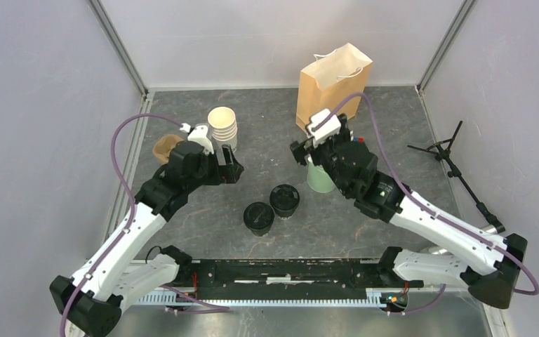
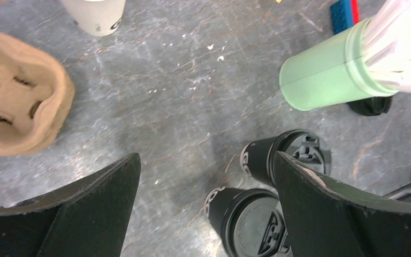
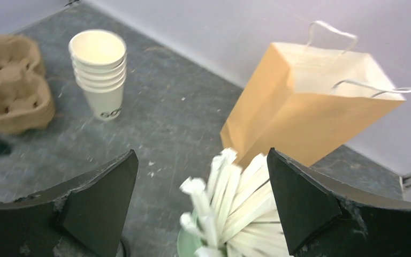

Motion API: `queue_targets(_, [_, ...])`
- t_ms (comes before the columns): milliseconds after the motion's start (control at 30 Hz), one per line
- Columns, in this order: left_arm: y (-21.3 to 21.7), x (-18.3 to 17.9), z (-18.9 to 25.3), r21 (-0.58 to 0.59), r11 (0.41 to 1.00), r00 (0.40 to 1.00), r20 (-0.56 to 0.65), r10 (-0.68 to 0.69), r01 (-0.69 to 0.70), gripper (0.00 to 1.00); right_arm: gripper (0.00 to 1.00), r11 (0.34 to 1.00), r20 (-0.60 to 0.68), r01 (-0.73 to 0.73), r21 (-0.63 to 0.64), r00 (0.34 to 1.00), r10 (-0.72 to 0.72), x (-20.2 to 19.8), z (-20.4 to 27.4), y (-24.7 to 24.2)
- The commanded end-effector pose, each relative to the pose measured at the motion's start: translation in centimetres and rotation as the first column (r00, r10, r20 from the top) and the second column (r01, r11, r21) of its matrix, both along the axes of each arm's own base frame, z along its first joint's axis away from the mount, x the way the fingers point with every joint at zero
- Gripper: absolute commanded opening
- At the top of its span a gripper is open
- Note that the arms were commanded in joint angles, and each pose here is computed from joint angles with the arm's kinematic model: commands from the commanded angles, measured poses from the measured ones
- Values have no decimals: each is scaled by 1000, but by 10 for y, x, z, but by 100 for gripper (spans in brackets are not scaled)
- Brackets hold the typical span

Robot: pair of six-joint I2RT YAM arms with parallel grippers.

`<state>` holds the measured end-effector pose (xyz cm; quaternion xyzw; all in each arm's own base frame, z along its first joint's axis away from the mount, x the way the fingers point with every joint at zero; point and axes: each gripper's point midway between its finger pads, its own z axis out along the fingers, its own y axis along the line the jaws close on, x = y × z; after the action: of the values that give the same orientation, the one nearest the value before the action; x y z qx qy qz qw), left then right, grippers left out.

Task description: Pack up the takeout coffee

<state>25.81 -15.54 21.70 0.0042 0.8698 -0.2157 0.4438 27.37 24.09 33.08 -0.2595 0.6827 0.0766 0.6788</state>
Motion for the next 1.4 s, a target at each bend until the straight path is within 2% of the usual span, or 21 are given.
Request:
queue_targets(0, [21,-10,-8,123,992,999,32,-16,12,100,98,995,9,85,47,996,-85,28,28,-11])
queue_targets(233, [6,-12,-18,59,996,997,34,-70,68,94,98,961,-57,239,141,971,-234,99,25,-50])
queue_targets(300, [9,-9,-20,93,993,997,44,-70,65,94,98,916,-92,298,268,954,-284,118,26,-63])
queue_targets(433, [19,0,-18,156,987,997,70,-38,27,98,94,833,-136,315,454,949,-285,151,19,-86])
queue_targets(533, [19,2,-9,103,995,997,81,8,-16,100,90,751,-194,299,588,954,-228,174,18,-96])
queue_targets(600, [14,0,-8,31,999,997,68,39,-41,100,87,707,-181,244,664,970,-165,175,29,-96])
queue_targets(800, [17,-24,-28,-47,989,982,-132,134,-141,100,88,608,-189,201,768,978,-85,165,48,-96])
queue_targets(900, [17,-42,-26,-76,983,962,-229,148,-169,100,85,548,-202,209,810,977,-75,165,58,-100])
queue_targets(1000, [20,-61,-23,-99,974,937,-309,165,-205,99,81,434,-250,309,846,950,-188,161,62,-127])
queue_targets(1033, [19,-65,-19,-115,972,935,-319,158,-204,99,80,414,-268,342,844,936,-228,161,63,-135])
queue_targets(1167, [21,-74,-10,-124,973,937,-319,146,-194,99,82,421,-313,419,805,901,-299,171,58,-146])
queue_targets(1267, [22,-71,-19,-106,974,933,-326,155,-200,99,82,441,-316,409,799,909,-271,186,56,-140])
queue_targets(1367, [13,-65,-15,-116,976,929,-344,137,-186,98,82,418,-363,437,796,898,-248,199,51,-139])
